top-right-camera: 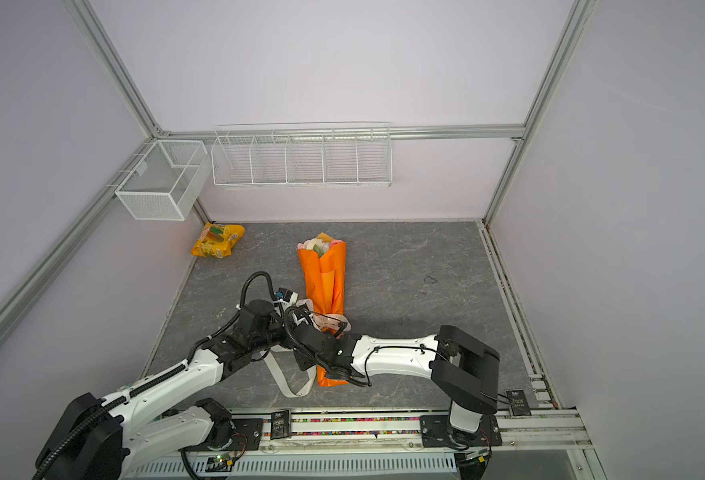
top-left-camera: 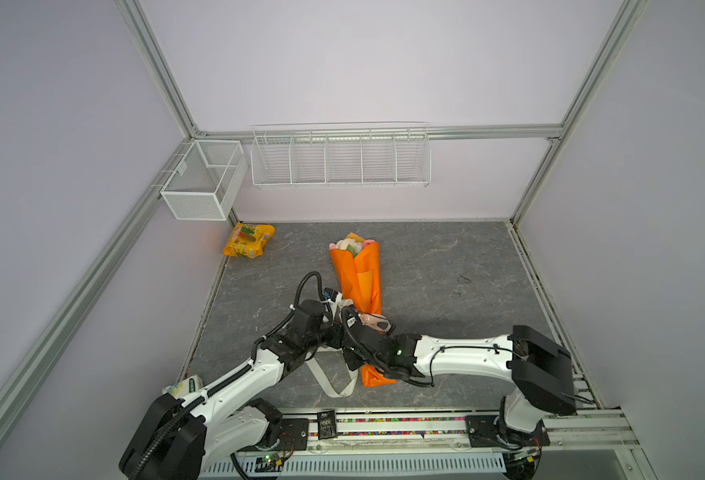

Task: Tie the bouquet of fake flowers
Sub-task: 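Hold the knot with the left gripper while the right gripper releases and withdraws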

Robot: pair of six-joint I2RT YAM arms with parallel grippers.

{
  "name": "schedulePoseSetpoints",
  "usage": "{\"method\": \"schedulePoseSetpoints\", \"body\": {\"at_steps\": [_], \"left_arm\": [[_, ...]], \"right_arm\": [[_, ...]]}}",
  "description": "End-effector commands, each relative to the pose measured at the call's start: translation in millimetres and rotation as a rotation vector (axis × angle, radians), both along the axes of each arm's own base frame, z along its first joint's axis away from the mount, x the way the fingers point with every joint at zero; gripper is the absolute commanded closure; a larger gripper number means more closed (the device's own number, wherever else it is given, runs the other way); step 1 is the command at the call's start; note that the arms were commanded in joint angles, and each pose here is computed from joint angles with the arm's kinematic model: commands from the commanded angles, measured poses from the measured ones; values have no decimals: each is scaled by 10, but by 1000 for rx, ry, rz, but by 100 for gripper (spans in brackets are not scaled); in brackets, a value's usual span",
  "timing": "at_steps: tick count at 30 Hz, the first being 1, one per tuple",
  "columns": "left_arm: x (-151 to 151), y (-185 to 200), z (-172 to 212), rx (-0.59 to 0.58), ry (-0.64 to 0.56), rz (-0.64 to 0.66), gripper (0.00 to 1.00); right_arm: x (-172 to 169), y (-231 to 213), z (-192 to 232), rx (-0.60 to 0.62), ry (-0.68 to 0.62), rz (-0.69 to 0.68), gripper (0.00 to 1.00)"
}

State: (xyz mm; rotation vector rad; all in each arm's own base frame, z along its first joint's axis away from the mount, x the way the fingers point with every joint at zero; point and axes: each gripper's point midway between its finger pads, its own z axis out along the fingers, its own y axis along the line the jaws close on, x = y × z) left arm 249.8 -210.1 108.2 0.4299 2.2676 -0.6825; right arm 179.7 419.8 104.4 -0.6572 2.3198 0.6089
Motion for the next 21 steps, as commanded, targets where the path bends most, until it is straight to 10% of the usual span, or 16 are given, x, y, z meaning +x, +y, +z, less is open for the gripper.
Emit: {"method": "schedulePoseSetpoints", "body": {"at_steps": [1,21], "left_arm": [[216,-98,393,-125,-48,26,100],[197,-139,444,-180,-1,-40,100]], "right_arm": [[-241,7,188,83,-13,68,67],[-772,-109,-336,-63,240,-188,53]]}}
